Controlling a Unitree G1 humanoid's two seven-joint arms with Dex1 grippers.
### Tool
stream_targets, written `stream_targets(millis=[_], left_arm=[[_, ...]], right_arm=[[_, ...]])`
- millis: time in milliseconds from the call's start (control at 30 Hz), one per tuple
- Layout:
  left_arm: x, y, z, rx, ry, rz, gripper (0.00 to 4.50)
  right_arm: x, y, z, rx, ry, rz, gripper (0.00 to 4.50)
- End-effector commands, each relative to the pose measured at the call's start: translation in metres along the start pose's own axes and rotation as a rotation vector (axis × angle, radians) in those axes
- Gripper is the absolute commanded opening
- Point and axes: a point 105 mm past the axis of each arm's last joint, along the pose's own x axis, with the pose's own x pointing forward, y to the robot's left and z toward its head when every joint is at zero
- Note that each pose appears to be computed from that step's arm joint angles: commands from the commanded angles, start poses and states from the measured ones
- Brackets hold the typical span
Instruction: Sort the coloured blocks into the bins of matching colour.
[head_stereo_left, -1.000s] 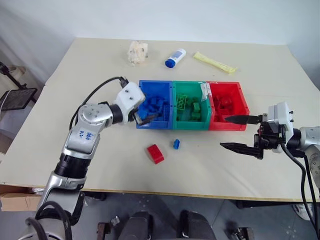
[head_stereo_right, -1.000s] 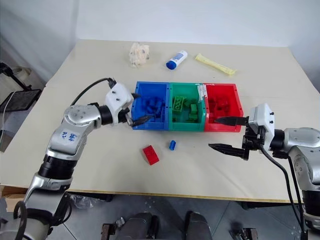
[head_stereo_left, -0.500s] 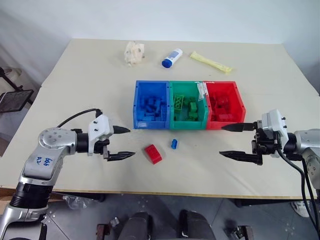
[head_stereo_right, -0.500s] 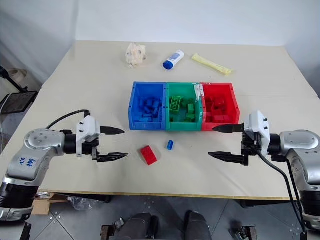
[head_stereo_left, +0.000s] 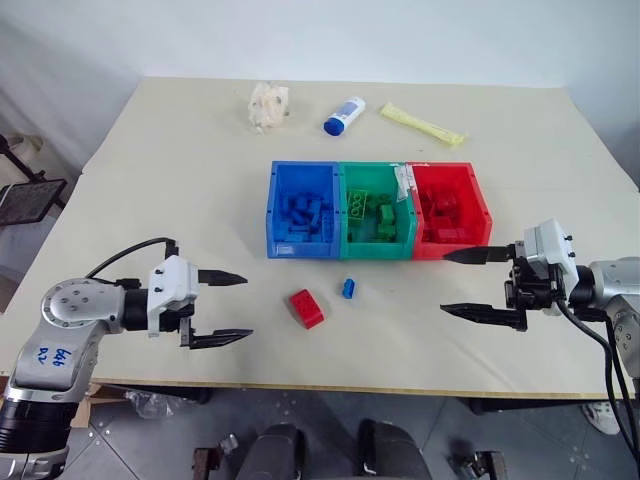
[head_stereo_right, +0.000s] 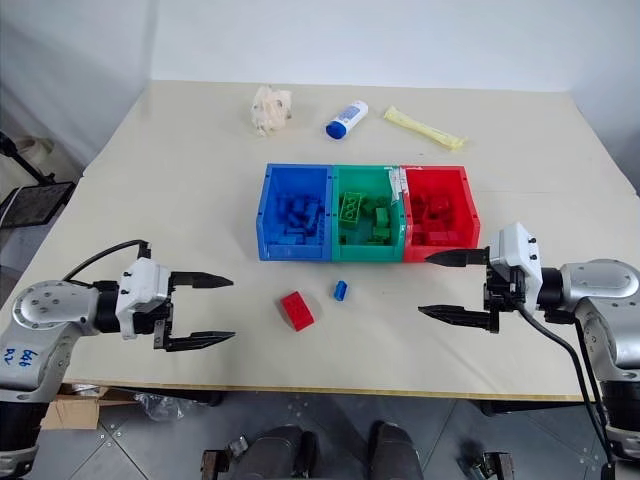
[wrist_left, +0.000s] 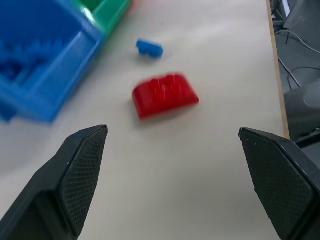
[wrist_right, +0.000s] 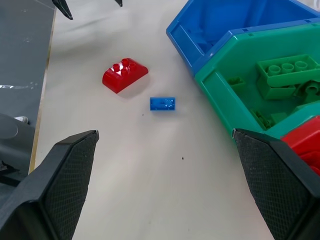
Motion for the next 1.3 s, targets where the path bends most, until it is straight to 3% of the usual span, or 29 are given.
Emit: stream_targets(millis=[33, 267, 400, 900, 1000, 1233, 1300], left_arm=[[0.036, -0.003, 0.027, 0.052, -0.041, -0.055, 4.48], [0.093, 0.014, 0.047, 0.126, -0.059, 0.003, 4.48], [0.117, 0.013, 0.045, 0.137, -0.001, -0.028, 4.48], [0.167, 0.026, 0.036, 0.244, 0.2, -0.031, 4.48], [0.17, 0.024, 0.033, 0.246, 0.211, -0.048, 3.92], [0.177, 0.027, 0.026, 0.261, 0.255, -0.047, 1.74], [0.177, 0.028, 0.027, 0.263, 0.251, -0.047, 1.47]], right_arm=[[-0.002, -0.002, 0.009, -0.047, 0.0, -0.008, 4.5], [0.001, 0.001, 0.007, -0.044, -0.006, -0.031, 4.5], [0.001, 0.004, 0.005, -0.036, -0.013, -0.051, 4.5], [0.002, 0.015, 0.004, -0.021, -0.054, -0.093, 4.5], [0.001, 0.015, 0.003, -0.022, -0.053, -0.103, 4.5], [-0.002, 0.016, 0.004, -0.023, -0.056, -0.119, 4.5], [-0.003, 0.017, 0.004, -0.024, -0.067, -0.124, 4.5]])
